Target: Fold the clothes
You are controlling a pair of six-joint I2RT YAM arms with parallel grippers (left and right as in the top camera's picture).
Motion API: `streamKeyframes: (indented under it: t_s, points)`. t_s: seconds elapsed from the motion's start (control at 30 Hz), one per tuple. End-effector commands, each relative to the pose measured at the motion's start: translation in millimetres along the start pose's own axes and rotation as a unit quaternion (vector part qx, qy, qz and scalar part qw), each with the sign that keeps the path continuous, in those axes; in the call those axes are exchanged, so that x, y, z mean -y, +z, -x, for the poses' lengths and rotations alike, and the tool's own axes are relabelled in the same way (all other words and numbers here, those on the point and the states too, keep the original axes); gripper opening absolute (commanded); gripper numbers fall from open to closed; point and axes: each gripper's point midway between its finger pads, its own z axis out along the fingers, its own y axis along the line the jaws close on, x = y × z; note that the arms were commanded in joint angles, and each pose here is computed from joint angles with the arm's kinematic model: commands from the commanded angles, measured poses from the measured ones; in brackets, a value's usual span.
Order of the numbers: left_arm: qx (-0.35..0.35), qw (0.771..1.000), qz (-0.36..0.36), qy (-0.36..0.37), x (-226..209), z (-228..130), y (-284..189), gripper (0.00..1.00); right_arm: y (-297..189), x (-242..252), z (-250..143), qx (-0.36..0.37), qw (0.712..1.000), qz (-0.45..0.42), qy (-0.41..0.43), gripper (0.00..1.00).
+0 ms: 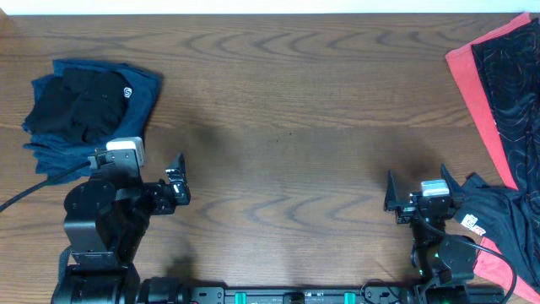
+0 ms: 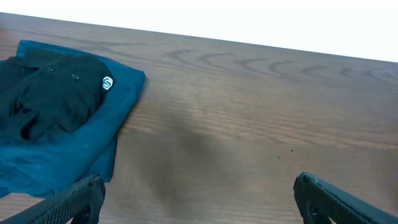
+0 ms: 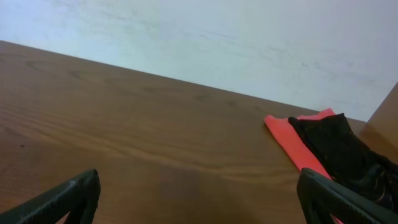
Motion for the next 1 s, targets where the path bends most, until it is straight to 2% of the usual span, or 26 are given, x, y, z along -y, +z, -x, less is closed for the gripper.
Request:
streamKeyframes:
  t_s: [0.0, 0.57, 0.77, 0.97]
  points:
    - [0.0, 1.0, 0.007, 0.009, -3.1, -1.1, 0.7, 0.98, -0.1, -3.2, -0.5, 0.0, 1.0, 0.008, -0.004, 0.99]
    - [0.015, 1.0, 0.006, 0.011, -2.0, 1.2, -7.5, 0.98, -0.1, -3.2, -0.5, 0.0, 1.0, 0.008, -0.004, 0.99]
    - [-0.022, 0.999, 0.041, 0.015, -16.1, -34.8, -21.9, 0.98, -0.1, -3.2, -0.5, 0.0, 1.0, 0.008, -0.004, 0.99]
    - [-0.009, 0.999, 0.05, 0.016, -27.7, -80.2, -3.5, 0.98, -0.1, -3.2, -0.5, 0.0, 1.0, 0.008, -0.004, 0.99]
